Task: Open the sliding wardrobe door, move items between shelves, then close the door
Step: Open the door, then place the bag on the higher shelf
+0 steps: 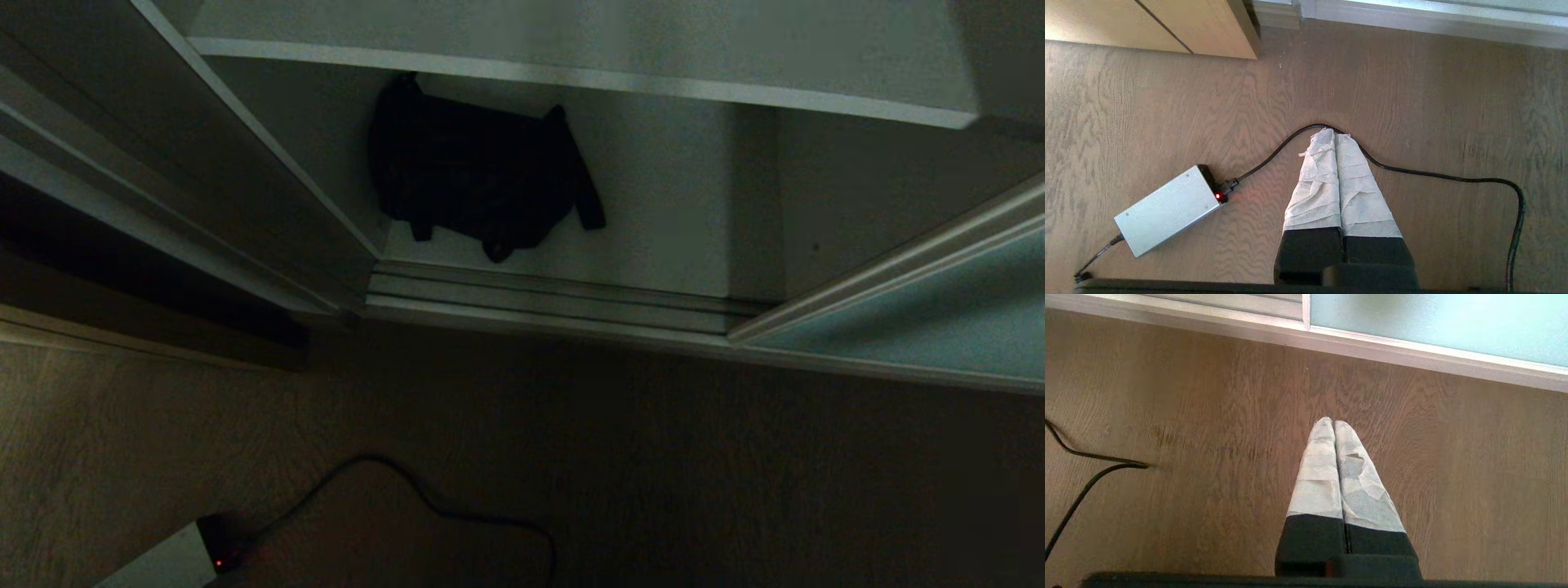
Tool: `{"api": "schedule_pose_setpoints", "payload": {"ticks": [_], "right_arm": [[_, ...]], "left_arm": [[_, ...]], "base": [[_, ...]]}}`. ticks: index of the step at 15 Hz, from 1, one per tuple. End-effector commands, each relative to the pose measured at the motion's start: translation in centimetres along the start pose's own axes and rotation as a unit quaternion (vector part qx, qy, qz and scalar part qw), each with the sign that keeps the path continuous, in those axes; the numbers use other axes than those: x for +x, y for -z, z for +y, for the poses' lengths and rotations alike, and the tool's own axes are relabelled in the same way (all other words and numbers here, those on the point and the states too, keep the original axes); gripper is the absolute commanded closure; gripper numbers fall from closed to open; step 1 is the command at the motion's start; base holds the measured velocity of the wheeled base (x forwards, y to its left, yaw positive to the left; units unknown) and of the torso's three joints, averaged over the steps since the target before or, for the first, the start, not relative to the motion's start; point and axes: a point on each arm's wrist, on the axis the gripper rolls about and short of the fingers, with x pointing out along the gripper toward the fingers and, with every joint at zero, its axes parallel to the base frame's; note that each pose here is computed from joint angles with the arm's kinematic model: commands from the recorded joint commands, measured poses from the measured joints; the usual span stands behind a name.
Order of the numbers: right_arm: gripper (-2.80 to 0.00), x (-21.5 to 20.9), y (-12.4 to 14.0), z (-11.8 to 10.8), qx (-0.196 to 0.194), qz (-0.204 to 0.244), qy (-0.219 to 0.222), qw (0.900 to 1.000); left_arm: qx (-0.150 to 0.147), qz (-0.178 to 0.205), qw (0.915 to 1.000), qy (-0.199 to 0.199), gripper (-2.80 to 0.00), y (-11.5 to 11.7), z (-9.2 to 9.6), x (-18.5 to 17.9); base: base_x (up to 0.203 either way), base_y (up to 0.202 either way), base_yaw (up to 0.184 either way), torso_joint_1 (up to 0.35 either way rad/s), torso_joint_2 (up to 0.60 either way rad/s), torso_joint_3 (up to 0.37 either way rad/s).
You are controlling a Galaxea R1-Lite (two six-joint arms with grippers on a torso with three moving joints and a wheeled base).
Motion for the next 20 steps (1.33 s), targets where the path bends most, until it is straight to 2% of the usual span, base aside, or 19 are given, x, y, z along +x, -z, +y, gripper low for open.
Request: {"api": "schedule_pose_setpoints", "payload": {"ticks": [1,8,16,19,20], "right_arm": [[0.0,0.0,0.0,0.0,0.0,-0.001,0.0,1.0],[0.0,0.0,0.0,0.0,0.0,-0.001,0.0,1.0],[0.0,0.0,0.01,0.0,0.0,0.0,0.0,1.0],[0.0,0.0,0.01,0.0,0.0,0.0,0.0,1.0],[0.0,0.0,0.0,0.0,0.0,-0.001,0.0,1.0]], "left_arm": [[0.0,0.001,1.0,0.001,0.0,-0.01,0.0,0.02],[-0.005,0.0,1.0,0.0,0.0,-0.04,0.0,0.02],[-0.003,0.0,1.0,0.001,0.0,-0.04,0.0,0.02],[0.009,0.002,1.0,0.003,0.0,0.0,-0.02,0.03],[0.023,0.002,0.9997,0.004,0.0,0.01,-0.02,0.02]], "base": [[0.0,0.0,0.0,0.0,0.0,0.0],[0.0,0.0,0.0,0.0,0.0,0.0],[0.181,0.0,0.002,0.003,0.0,0.0],[0.092,0.0,0.001,0.002,0.0,0.002],[0.0,0.0,0.0,0.0,0.0,0.0]]}}
